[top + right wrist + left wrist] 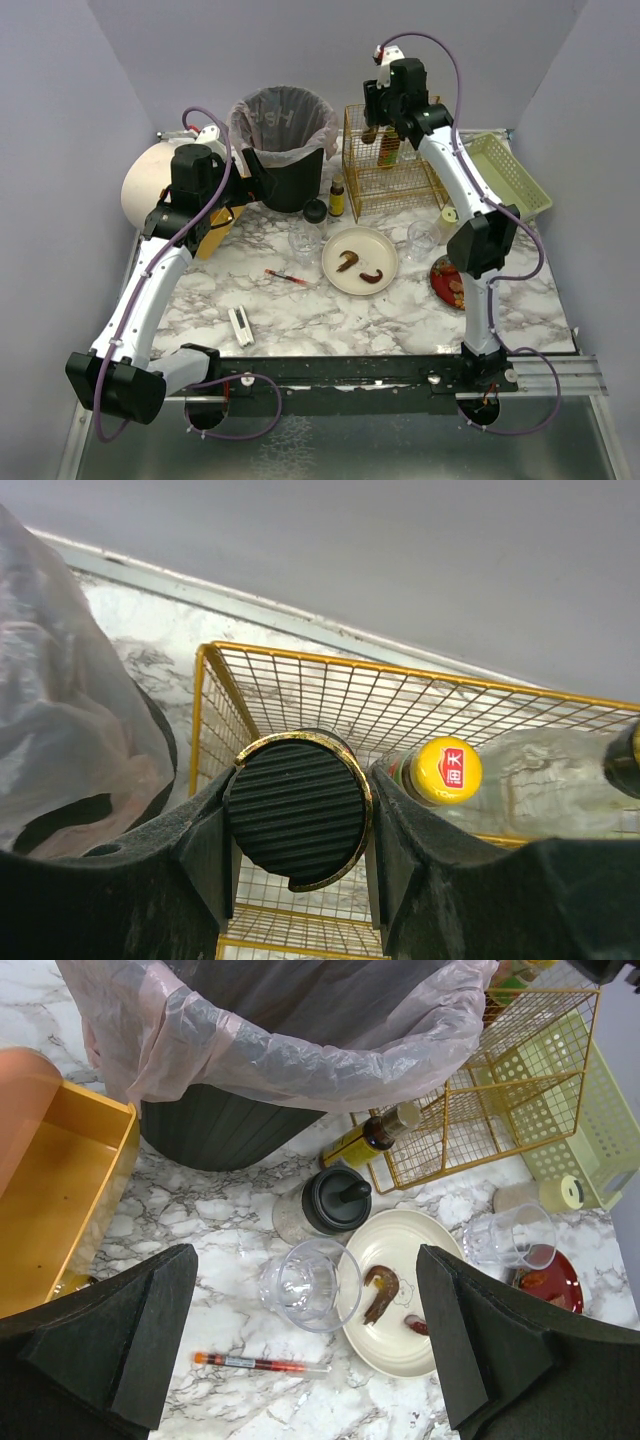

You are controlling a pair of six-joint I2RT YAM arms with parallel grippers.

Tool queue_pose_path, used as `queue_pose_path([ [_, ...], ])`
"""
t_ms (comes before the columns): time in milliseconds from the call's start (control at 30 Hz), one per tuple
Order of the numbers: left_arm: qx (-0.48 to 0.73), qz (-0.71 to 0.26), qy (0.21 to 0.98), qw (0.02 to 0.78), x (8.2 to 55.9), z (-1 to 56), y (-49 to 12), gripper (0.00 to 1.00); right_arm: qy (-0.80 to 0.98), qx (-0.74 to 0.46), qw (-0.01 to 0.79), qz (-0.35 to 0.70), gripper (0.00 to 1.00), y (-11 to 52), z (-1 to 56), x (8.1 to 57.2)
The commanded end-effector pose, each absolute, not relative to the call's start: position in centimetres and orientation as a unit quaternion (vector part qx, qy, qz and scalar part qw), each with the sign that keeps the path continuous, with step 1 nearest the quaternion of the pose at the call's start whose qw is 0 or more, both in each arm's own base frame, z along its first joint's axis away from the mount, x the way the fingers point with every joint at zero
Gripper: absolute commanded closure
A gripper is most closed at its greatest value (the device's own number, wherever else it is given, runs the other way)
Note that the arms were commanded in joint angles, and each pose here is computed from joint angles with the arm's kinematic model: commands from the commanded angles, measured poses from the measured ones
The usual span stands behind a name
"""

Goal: Clear the kitchen counter

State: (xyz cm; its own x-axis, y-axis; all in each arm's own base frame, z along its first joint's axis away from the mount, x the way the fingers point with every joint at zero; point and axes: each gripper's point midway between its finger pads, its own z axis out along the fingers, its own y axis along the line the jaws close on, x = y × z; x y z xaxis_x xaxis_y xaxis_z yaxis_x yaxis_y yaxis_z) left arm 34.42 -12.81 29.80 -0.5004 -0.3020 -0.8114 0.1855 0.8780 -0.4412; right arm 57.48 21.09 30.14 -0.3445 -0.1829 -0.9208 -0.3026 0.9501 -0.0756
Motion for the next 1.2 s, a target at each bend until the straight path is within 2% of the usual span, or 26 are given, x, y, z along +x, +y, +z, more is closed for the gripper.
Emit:
queue_pose_path([
  [0,-0.033,-0.240,0.827,0.508,34.1,30.3,-12.4,0.01,0.809,-0.142,0.562,0.091,1.00,21.3,30.1,59.2],
  [367,-0.035,-0.242,0.829,0.503,34.2,29.9,-12.5,0.01,0.835,-0.151,0.524,0.073,0.98,21.0,24.7,60.3],
  [700,-0.038,-0.246,0.831,0.498,34.6,29.8,-12.7,0.01,0.850,-0.156,0.498,0.075,0.91,21.2,21.8,60.5],
  [1167,-0.038,-0.244,0.833,0.495,34.9,29.4,-12.7,0.01,0.850,-0.156,0.498,0.076,0.57,21.1,21.8,60.4],
])
